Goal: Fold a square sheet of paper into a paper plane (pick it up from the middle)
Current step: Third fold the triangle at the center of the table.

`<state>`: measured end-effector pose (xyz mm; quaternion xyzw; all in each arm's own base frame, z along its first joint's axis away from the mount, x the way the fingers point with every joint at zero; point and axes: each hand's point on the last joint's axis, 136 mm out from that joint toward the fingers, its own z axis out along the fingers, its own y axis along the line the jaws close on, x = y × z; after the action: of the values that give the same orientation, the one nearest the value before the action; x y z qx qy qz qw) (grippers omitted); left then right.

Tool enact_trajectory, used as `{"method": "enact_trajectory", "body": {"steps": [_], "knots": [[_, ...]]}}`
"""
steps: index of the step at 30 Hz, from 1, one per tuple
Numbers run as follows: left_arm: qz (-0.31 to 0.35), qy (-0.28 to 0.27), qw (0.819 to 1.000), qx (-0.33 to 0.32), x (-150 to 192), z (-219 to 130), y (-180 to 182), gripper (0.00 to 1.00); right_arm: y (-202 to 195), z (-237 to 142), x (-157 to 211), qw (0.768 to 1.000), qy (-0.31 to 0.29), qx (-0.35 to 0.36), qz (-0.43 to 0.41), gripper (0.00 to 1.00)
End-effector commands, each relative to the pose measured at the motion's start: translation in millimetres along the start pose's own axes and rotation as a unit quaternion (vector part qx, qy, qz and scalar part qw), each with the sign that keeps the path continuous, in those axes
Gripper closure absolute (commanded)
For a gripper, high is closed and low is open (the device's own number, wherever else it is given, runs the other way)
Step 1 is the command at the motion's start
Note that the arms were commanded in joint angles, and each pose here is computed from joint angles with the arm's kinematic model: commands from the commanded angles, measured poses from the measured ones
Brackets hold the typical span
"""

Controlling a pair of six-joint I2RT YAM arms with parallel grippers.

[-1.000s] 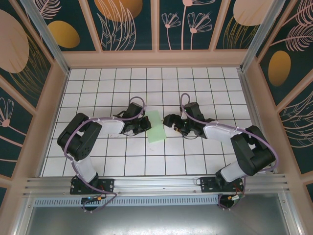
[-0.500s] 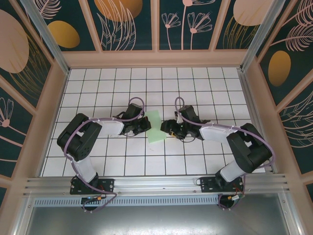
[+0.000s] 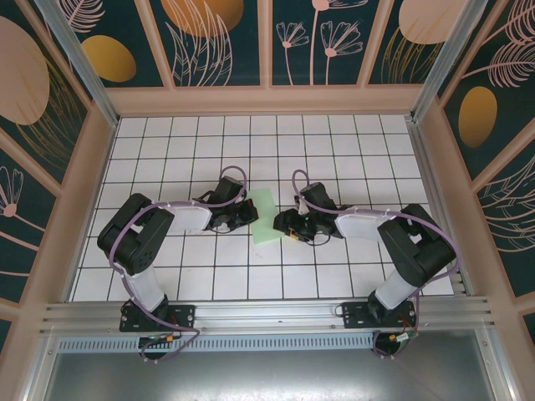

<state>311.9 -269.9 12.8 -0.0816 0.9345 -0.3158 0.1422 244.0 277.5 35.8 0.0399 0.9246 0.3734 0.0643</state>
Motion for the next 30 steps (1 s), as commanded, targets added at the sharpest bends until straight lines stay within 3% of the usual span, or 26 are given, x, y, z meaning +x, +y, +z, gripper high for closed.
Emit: {"method": "enact_trajectory", "body": {"steps": [1, 12, 24, 30], "knots": [[-0.017, 0.033, 0.997, -0.063, 25.5, 8.0, 39.7, 0.98, 13.1, 3.3, -1.0, 1.0, 0.01, -0.018, -0.015, 0.43], [-0.019, 0.035, 0.997, -0.063, 26.3, 8.4, 39.9, 0.98, 26.0, -1.0, -0.6, 0.998, 0.005, -0.056, -0.006, 0.5], [-0.018, 0.035, 0.997, -0.059, 25.5, 8.6, 37.9, 0.99, 11.2, -8.9, -0.4, 0.999, -0.008, -0.02, 0.04, 0.76], [0.002, 0.016, 0.999, -0.029, 11.0, 0.9, 14.1, 0.97, 6.3, -3.3, 2.7, 0.999, 0.006, -0.012, 0.052, 0.91]]}}
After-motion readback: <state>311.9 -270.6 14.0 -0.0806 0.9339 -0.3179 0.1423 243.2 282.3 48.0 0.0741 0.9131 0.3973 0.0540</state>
